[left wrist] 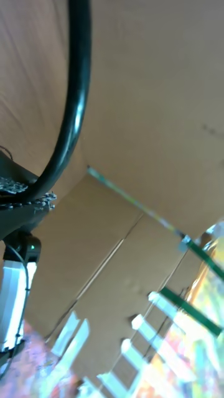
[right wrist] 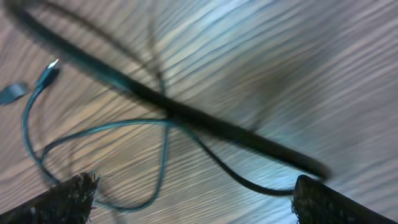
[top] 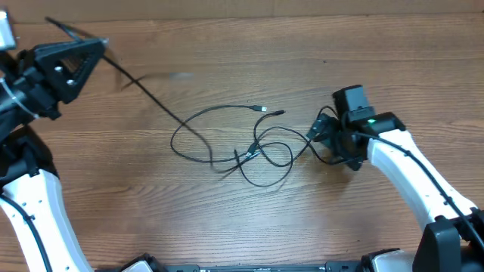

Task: Untangle cables

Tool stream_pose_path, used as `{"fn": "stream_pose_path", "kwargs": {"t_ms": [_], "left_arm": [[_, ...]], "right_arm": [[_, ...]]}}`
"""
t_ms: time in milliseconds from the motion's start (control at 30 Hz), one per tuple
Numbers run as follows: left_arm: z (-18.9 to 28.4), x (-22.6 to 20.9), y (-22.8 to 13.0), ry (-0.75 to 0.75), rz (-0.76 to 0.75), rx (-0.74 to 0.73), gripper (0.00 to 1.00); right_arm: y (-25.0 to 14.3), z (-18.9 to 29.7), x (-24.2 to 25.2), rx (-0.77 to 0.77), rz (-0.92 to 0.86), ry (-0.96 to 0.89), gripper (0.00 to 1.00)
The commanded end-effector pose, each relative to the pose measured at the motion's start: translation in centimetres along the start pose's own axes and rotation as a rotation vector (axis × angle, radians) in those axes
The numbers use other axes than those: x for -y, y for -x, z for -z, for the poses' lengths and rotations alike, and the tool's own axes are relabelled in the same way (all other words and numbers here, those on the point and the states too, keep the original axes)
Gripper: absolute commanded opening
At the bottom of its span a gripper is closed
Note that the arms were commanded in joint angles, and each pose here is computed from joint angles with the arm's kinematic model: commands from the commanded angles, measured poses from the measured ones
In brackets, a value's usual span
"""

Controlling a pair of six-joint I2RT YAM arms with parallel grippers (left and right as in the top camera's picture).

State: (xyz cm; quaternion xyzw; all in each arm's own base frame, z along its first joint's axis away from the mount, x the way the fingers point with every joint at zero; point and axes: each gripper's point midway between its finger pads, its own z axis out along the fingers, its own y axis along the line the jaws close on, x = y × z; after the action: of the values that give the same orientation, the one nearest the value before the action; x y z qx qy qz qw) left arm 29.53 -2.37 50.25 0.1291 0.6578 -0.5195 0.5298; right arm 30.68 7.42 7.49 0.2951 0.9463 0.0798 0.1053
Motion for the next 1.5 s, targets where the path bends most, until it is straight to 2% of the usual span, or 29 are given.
{"fn": "stream_pose_path", "kwargs": {"t_ms": [0, 100, 200, 300, 500, 600, 767, 867, 967, 1200, 1367, 1400, 1467], "left_arm": [[0.5, 0.7, 0.4, 0.015, 0.033, -0.003, 0.04], [0.4, 0.7, 0.4, 0.014, 0.042, -0.006, 0.04], [0.4, 0.8, 0.2, 0.014, 0.042, -0.020, 0.04], [0.4, 0.7, -0.2, 0.016, 0.042, -0.041, 0.04], [0.5, 0.7, -0.5, 0.017, 0.042, -0.058, 0.04], [0.5, 0.7, -0.5, 0.017, 0.043, -0.058, 0.04], [0.5, 0.7, -0.8, 0.017, 0.043, -0.072, 0.04], [0.5, 0.7, -0.9, 0.018, 0.044, -0.081, 0.04], [0.5, 0.7, -0.7, 0.018, 0.052, -0.067, 0.04], [0.5, 0.7, -0.5, 0.019, 0.132, -0.057, 0.04], [0.5, 0.7, -0.5, 0.020, 0.137, -0.058, 0.04], [0.5, 0.7, -0.5, 0.020, 0.137, -0.058, 0.04], [0.5, 0.7, -0.5, 0.020, 0.137, -0.057, 0.04]], "right_arm": [[0.5, 0.1, 0.7, 0.020, 0.089, -0.023, 1.00], [-1.0, -0.2, 0.4, -0.040, 0.178, 0.012, 1.00], [-4.2, 0.3, -2.6, -0.170, 0.399, 0.200, 1.00], [-6.6, 1.1, -5.1, -0.229, 0.579, 0.356, 1.00], [-11.9, 3.5, -9.0, -0.300, 0.941, 0.648, 1.00], [-13.8, 3.8, -10.1, -0.273, 1.104, 0.700, 1.00], [-14.6, 3.0, -10.0, -0.262, 1.123, 0.612, 1.00], [-16.8, 4.5, -11.2, -0.325, 1.136, 0.738, 1.00], [-18.8, 6.5, -13.5, -0.323, 1.197, 0.909, 1.00], [-20.1, 7.6, -19.3, -0.004, 1.399, 0.981, 1.00], [-21.1, 8.9, -21.6, 0.093, 1.392, 1.020, 1.00], [-21.5, 9.0, -21.7, 0.085, 1.386, 1.027, 0.95], [-22.6, 9.1, -21.6, 0.053, 1.384, 1.031, 0.78]]}}
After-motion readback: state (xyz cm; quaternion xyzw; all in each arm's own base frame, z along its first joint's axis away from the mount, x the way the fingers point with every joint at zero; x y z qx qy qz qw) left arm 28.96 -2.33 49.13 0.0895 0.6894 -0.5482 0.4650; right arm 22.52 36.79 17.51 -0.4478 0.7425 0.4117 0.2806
